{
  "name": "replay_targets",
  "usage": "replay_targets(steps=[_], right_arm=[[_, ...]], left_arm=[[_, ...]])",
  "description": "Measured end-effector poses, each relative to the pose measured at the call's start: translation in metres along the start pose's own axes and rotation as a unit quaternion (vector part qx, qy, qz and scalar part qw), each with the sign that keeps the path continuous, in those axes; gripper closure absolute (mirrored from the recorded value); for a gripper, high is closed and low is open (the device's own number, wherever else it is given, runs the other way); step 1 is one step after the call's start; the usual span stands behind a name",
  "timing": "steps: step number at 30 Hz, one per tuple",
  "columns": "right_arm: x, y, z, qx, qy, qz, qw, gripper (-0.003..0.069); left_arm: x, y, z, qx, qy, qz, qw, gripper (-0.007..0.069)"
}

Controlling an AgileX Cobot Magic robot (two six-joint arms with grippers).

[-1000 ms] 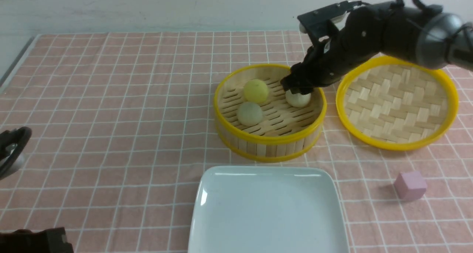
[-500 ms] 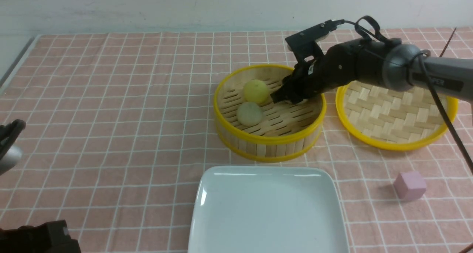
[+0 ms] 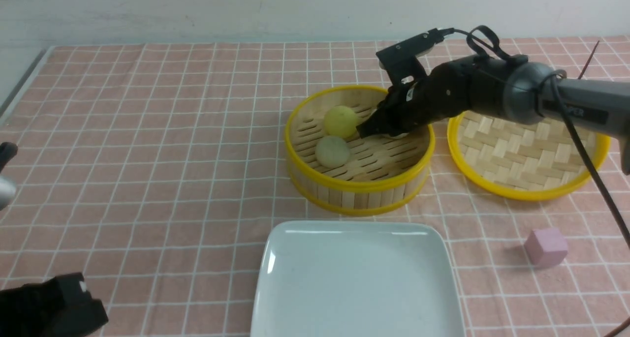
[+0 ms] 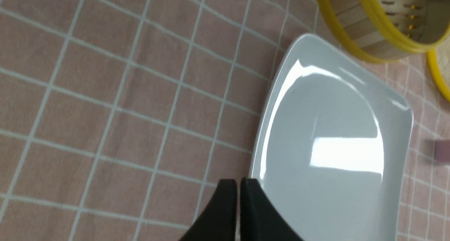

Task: Put the steamed buns into the plate on the pink tablecloth.
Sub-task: 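Move the steamed bun from the bamboo steamer onto the white plate with the right gripper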

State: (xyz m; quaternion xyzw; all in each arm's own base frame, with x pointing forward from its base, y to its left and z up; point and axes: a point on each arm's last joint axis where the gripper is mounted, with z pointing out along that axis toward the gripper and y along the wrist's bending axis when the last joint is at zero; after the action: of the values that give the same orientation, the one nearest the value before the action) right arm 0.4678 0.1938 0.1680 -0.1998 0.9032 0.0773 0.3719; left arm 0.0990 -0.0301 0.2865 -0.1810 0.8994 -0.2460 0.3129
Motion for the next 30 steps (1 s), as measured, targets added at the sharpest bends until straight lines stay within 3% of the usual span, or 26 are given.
replay_targets(steps=[11, 19, 25, 30], right_arm=[[-0.012, 0.005, -0.045, -0.032, 0.047, 0.044, 0.997, 0.0637], [-0.040, 0.012, -0.144, -0.064, 0.061, 0.014, 0.996, 0.0637], [-0.032, 0.024, -0.220, -0.120, 0.084, 0.029, 0.989, 0.0637], [0.013, 0.050, -0.264, -0.204, 0.103, 0.042, 0.973, 0.0637]], left_arm=[[-0.006, -0.006, 0.000, 0.033, -0.030, -0.029, 0.999, 0.0582], [-0.003, -0.006, 0.000, 0.031, -0.019, -0.020, 0.999, 0.0582], [-0.003, -0.005, 0.000, 0.027, -0.014, -0.017, 0.999, 0.0574], [-0.002, -0.001, 0.000, 0.006, -0.011, 0.031, 0.999, 0.0571]])
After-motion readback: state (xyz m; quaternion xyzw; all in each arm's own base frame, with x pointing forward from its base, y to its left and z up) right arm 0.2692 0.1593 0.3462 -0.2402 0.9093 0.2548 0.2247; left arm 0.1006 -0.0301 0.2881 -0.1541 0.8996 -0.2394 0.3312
